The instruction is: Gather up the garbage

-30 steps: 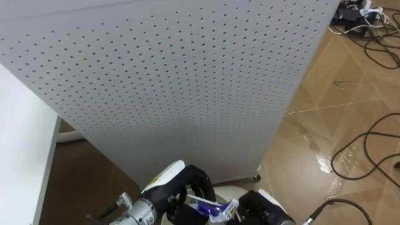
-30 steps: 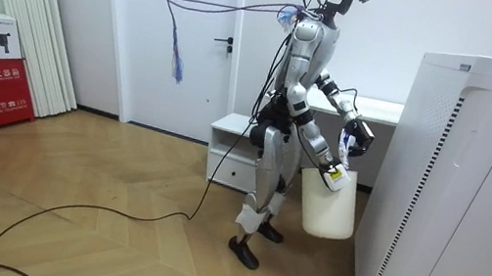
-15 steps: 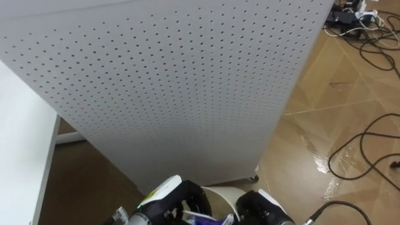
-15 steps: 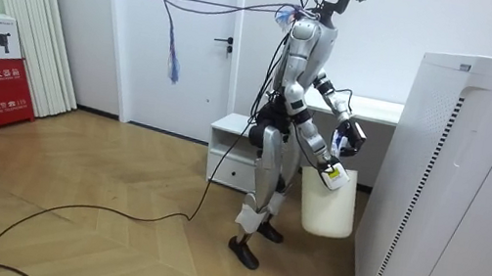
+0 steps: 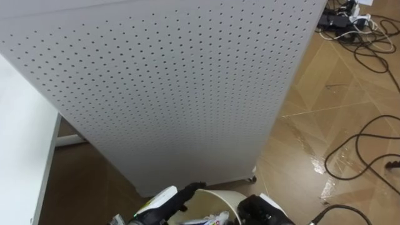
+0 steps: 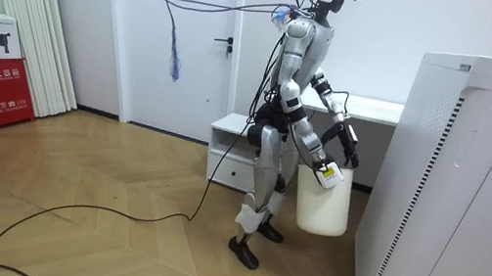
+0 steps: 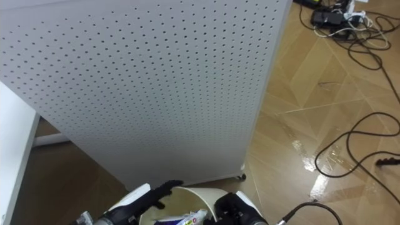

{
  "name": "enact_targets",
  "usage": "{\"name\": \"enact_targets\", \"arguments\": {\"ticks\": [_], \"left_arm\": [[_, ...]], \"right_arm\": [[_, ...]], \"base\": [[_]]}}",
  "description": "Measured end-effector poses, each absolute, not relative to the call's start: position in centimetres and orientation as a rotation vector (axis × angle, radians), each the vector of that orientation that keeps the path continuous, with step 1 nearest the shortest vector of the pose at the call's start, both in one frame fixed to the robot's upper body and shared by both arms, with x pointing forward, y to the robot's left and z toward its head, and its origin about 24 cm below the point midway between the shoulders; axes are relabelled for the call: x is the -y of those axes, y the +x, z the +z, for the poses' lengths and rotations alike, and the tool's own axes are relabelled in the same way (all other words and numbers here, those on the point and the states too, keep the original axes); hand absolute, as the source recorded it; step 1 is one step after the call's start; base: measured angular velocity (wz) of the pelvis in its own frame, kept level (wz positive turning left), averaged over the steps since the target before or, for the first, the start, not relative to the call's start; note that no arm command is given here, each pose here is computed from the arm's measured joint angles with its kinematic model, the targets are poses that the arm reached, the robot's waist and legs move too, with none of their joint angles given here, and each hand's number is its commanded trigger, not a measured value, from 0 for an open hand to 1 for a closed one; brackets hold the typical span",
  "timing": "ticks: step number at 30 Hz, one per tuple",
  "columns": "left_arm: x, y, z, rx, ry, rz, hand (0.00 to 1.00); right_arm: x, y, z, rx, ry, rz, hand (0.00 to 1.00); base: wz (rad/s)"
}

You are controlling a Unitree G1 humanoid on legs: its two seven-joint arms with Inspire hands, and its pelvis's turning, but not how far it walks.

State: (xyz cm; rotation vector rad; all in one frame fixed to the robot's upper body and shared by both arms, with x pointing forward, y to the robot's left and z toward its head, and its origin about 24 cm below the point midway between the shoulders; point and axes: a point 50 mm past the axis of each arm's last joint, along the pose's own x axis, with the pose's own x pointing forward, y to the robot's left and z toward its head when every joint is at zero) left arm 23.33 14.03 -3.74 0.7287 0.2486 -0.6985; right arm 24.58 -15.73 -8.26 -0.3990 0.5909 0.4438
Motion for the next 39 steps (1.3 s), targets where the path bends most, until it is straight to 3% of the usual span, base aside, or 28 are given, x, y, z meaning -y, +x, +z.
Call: {"name": "enact_targets", "arguments": {"ticks": [18,33,39], "left_arm": [[-14.1,22.0,-5.0,-0.361,0.699,-0.802,0.0],[-15.6,17.6,-7.7,-0.53,0.575,-0.755,0.0],[-17.2,15.6,-9.4,-0.636,0.434,-0.645,0.0]], "right_arm": [[17.1,23.5,-7.9,-0.578,-0.424,0.466,1.0],[20.7,17.0,-11.1,-0.783,-0.356,0.411,1.0],[22.7,13.3,-12.7,-0.903,-0.242,0.268,1.0]], "base": [[-0.01],[-0.01],[-0.1]]}}
